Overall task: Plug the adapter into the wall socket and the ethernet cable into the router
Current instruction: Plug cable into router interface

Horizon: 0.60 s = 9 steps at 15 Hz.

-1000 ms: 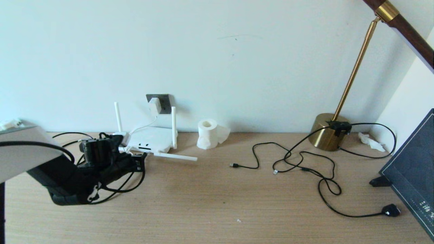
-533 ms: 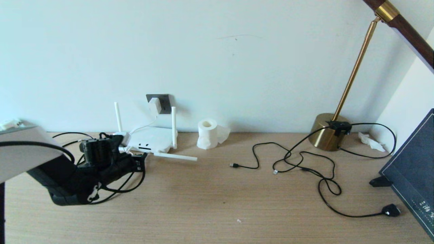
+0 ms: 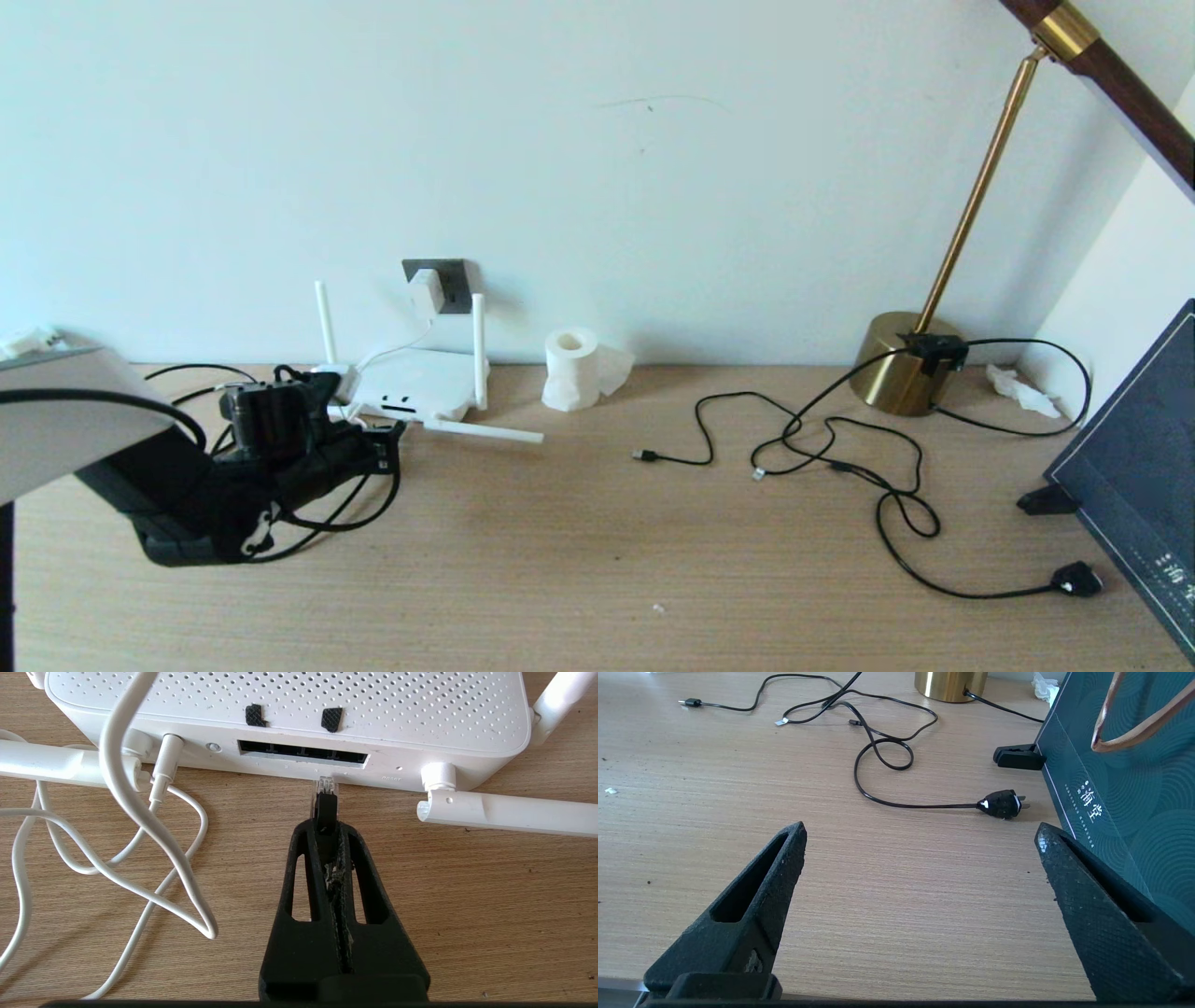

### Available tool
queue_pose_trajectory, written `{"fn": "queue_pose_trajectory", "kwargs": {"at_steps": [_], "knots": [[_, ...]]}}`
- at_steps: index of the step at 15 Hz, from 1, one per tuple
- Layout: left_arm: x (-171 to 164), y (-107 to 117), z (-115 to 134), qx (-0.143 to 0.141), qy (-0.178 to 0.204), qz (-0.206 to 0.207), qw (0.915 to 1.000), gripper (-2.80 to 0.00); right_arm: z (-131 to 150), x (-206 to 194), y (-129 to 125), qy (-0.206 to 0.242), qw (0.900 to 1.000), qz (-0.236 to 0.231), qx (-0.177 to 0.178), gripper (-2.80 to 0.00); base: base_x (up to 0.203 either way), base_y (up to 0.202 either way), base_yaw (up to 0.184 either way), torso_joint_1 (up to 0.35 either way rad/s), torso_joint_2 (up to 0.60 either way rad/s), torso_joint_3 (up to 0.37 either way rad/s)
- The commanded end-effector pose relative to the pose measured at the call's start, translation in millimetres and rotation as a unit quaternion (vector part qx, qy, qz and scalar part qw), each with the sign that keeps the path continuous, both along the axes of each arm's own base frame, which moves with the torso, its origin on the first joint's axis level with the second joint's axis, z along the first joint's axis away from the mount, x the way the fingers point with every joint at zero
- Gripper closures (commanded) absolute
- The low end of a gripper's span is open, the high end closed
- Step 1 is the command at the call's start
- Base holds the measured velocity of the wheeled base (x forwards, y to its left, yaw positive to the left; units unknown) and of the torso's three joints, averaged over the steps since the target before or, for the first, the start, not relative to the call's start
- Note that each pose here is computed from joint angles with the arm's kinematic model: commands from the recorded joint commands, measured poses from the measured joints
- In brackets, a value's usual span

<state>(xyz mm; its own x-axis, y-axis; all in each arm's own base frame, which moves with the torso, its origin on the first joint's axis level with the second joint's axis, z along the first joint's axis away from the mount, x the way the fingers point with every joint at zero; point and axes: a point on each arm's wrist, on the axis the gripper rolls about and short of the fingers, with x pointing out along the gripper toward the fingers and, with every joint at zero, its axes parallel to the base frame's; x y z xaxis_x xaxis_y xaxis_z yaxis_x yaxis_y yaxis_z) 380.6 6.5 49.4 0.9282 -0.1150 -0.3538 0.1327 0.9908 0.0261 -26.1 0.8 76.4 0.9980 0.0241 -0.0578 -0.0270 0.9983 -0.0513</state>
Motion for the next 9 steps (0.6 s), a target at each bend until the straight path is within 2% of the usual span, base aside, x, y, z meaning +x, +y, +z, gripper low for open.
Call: {"fn": "queue_pose_trajectory", "kwargs": {"at_steps": [1, 9], "knots": [[0.2, -0.3, 1.0, 0.000, -0.004, -0.001, 1.0000, 0.00, 0.0, 0.1, 0.0, 0.001, 1.000, 0.000, 0.000, -2.80, 0.000, 0.000, 0.000, 0.000, 0.00, 0.000], [-0.5, -0.3, 3.8, 0.000, -0.007, -0.001, 1.0000, 0.00, 0.0, 0.1, 0.0, 0.001, 1.000, 0.000, 0.000, -2.80, 0.000, 0.000, 0.000, 0.000, 0.00, 0.000]]}}
